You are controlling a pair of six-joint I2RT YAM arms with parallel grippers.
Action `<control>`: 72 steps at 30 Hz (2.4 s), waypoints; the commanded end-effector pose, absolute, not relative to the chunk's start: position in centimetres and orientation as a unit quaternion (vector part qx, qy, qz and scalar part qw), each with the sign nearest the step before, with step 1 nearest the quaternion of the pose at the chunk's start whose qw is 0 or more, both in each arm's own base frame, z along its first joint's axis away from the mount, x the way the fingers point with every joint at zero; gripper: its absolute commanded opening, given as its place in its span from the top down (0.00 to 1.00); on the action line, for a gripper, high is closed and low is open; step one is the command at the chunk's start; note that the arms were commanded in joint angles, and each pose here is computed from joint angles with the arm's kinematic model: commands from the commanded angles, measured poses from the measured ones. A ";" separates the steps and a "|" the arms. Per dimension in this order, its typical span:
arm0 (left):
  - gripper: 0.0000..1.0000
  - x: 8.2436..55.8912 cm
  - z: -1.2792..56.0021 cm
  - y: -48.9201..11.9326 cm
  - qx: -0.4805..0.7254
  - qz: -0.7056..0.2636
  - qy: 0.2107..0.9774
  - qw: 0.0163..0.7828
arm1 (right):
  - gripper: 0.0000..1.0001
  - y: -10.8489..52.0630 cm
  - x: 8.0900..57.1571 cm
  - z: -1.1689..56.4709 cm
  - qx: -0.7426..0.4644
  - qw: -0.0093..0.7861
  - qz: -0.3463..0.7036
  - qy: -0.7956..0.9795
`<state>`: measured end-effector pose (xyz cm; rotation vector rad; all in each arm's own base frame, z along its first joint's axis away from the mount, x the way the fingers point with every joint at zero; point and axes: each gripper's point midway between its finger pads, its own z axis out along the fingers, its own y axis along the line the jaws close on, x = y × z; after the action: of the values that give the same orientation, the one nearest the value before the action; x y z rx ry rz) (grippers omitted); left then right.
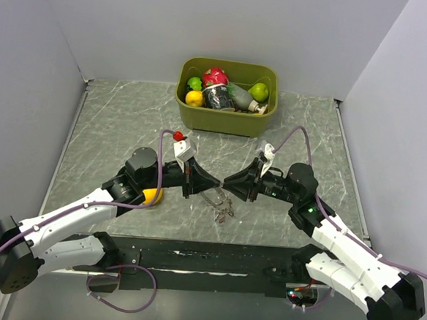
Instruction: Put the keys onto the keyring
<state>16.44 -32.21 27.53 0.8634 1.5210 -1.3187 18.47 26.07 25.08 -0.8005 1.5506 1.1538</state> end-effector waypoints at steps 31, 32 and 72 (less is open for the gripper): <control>0.99 18.5 30.9 -32.4 0.301 -0.543 0.606 0.498 | 1.00 24.6 17.8 27.4 -0.334 0.554 0.454 0.612; 0.99 18.4 31.0 -32.4 0.302 -0.544 0.603 0.499 | 1.00 24.6 17.9 27.0 -0.335 0.552 0.452 0.616; 0.99 14.2 33.4 -32.4 0.388 -0.589 0.528 0.473 | 0.47 25.2 14.5 26.9 -0.442 0.422 0.584 0.533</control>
<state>14.66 -32.51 28.63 0.9333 1.4718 -1.4358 14.79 24.92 26.13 -1.0671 1.3907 1.4599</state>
